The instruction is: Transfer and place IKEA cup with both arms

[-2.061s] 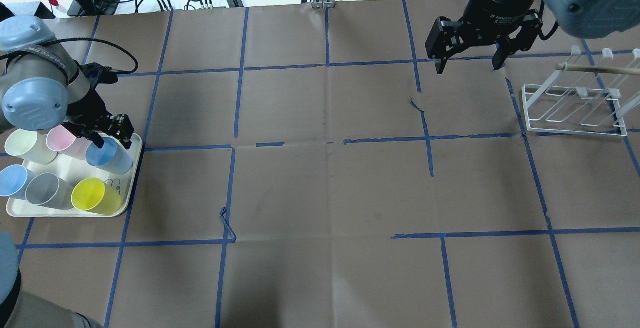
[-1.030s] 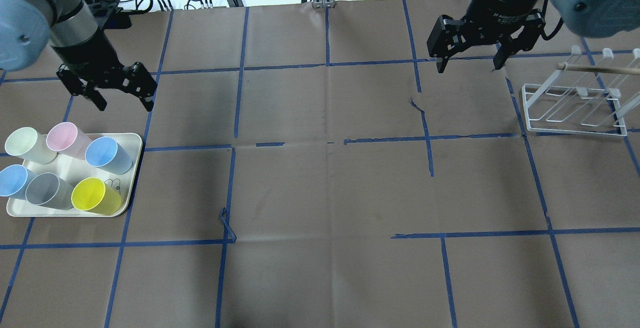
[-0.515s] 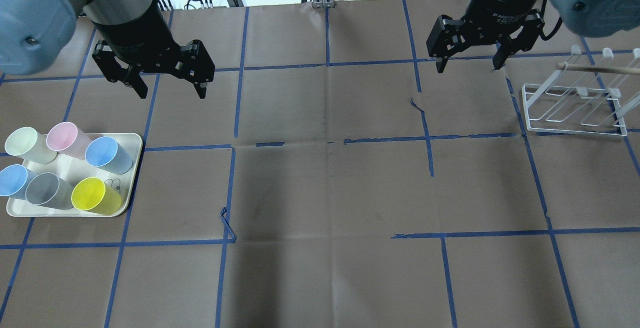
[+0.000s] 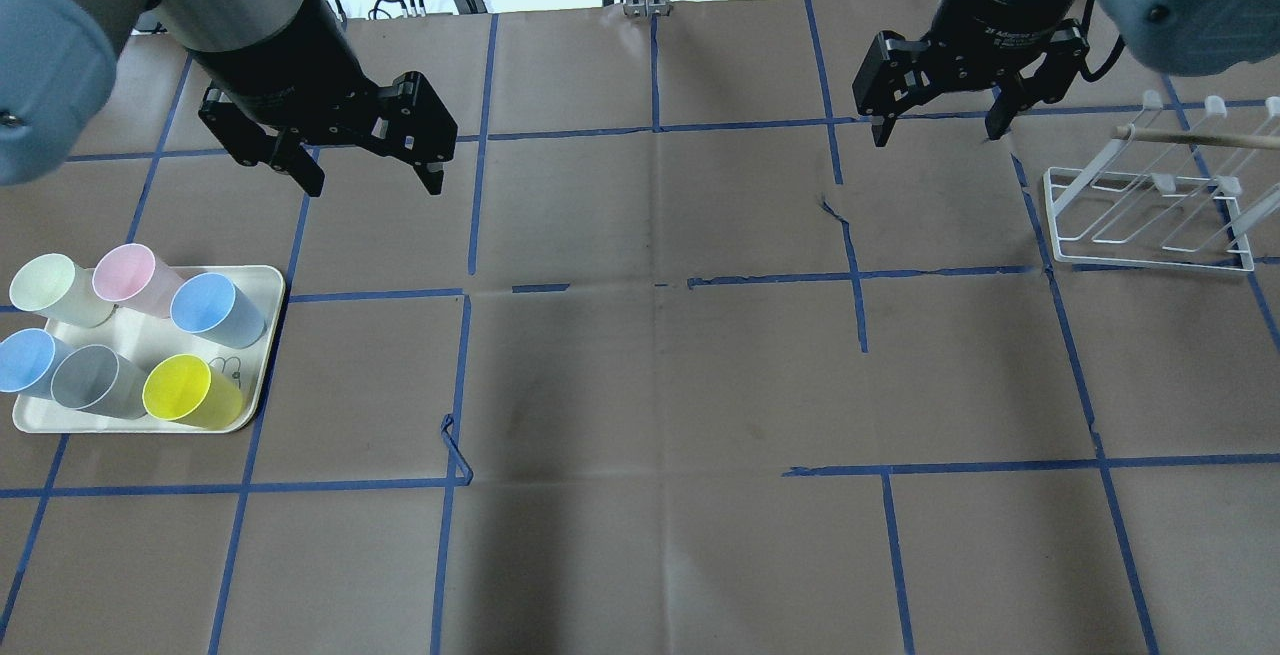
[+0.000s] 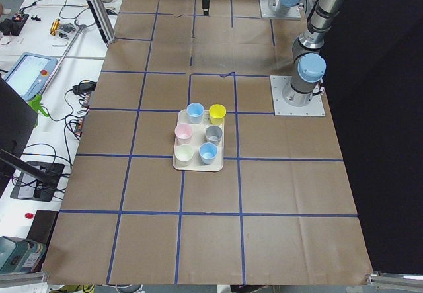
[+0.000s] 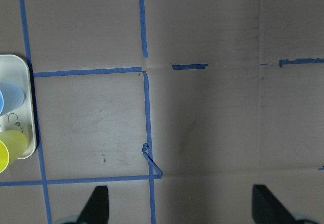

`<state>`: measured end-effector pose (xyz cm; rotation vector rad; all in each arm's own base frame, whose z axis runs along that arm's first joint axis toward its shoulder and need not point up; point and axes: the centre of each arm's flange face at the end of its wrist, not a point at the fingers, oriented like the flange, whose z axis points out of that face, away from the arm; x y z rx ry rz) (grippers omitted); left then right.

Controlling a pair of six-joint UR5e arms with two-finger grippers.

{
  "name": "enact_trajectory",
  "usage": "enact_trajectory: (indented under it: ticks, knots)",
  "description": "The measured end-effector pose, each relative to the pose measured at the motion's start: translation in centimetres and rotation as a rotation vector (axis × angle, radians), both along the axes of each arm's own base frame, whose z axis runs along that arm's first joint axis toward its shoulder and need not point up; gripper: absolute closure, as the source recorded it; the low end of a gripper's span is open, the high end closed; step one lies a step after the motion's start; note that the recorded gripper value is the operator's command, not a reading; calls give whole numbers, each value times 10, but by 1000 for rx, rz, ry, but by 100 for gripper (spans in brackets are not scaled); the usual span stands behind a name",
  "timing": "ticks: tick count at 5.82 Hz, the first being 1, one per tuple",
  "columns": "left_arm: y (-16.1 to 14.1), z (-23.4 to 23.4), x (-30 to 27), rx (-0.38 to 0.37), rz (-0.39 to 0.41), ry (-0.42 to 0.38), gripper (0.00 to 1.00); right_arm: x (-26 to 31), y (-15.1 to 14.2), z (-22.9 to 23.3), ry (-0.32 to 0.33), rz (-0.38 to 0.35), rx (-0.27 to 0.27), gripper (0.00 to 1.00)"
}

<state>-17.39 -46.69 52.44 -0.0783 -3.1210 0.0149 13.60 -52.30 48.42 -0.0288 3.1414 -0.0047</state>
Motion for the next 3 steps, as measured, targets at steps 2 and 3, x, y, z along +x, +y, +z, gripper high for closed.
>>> enact_trajectory:
  ticks: [2,3]
  knots:
    - [3,3,1,-5,-4,-9,2,0,0,-1,1,0,2,0]
    - [3,3,1,-4,-3,-10,2,0,0,-1,1,0,2,0]
